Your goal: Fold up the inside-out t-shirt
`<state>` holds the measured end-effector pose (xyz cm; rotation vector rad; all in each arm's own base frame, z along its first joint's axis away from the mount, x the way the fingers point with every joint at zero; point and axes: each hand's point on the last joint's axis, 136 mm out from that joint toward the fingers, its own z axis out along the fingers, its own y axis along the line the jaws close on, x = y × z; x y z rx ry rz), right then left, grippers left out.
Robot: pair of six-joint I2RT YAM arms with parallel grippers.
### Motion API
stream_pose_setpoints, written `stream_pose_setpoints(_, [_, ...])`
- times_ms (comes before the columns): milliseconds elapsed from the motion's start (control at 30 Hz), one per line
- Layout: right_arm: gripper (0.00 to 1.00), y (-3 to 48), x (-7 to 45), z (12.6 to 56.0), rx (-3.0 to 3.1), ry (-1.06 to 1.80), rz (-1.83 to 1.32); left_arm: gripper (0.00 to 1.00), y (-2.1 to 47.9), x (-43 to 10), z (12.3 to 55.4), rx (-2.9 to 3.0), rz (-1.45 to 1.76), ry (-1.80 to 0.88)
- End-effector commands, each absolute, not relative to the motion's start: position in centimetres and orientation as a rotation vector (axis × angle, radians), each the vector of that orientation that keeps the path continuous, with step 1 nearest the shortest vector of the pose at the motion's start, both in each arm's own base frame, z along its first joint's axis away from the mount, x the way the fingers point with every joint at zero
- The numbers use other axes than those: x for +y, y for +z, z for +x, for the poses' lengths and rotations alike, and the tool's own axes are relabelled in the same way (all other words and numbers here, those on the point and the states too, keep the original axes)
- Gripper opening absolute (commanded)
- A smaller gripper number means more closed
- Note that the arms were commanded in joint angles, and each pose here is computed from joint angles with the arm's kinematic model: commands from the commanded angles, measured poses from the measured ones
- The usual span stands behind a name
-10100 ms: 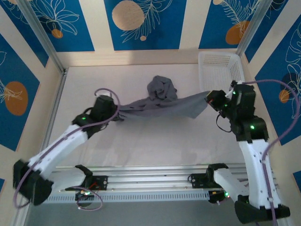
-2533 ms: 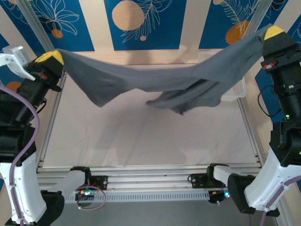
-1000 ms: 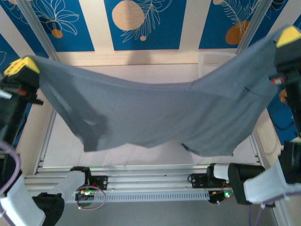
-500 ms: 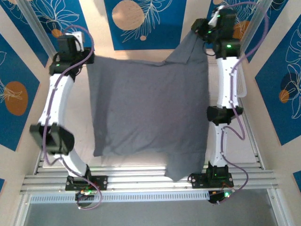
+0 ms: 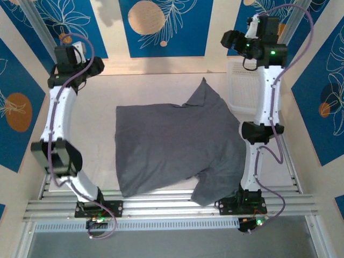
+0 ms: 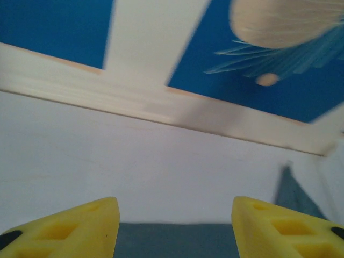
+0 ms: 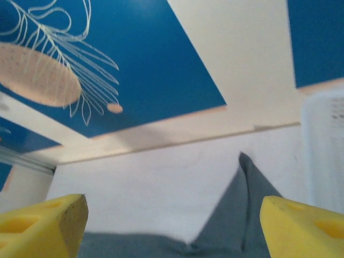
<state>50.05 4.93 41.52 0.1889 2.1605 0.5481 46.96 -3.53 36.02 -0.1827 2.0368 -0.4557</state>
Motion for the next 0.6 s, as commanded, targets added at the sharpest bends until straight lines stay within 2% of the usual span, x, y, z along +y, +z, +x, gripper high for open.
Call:
stream_pose_setpoints(0, [0.84, 38.0, 5.0, 44.2, 2.404, 0.467, 0.149, 0.57, 34.4, -9.2, 42.5, 2.103, -0.123, -0.617])
stream_pose_setpoints(100, [0.82, 34.9, 4.4, 40.6, 2.541, 0.387, 0.126, 0.48, 30.2, -12.4, 38.5, 2.203, -0.071, -0.583])
stream_pose_setpoints(167, [0.76, 32.4, 4.4, 38.4, 2.607, 0.351, 0.131, 0.26, 26.5, -13.8, 36.3, 2.274, -0.065, -0.579])
stream_pose_setpoints(200, [0.7, 31.2, 4.9, 37.6, 2.624, 0.373, 0.137, 0.14, 24.6, -14.3, 35.5, 2.306, -0.07, -0.584])
stream_pose_setpoints(233, [0.58, 29.9, 5.7, 36.9, 2.622, 0.421, 0.155, 0.0, 22.5, -14.6, 34.9, 2.339, -0.089, -0.588])
stream_pose_setpoints(333, [0.05, 25.6, 8.5, 35.8, 2.543, 0.641, 0.287, 0.0, 17.3, -14.7, 33.9, 2.456, -0.125, -0.523])
stream_pose_setpoints(367, [0.0, 23.9, 9.3, 35.6, 2.515, 0.686, 0.348, 0.0, 16.0, -14.5, 33.8, 2.493, -0.137, -0.483])
stream_pose_setpoints(567, [0.0, 13.7, 10.1, 35.6, 2.571, 0.641, 0.609, 0.0, 10.9, -13.5, 36.1, 2.632, -0.225, -0.315])
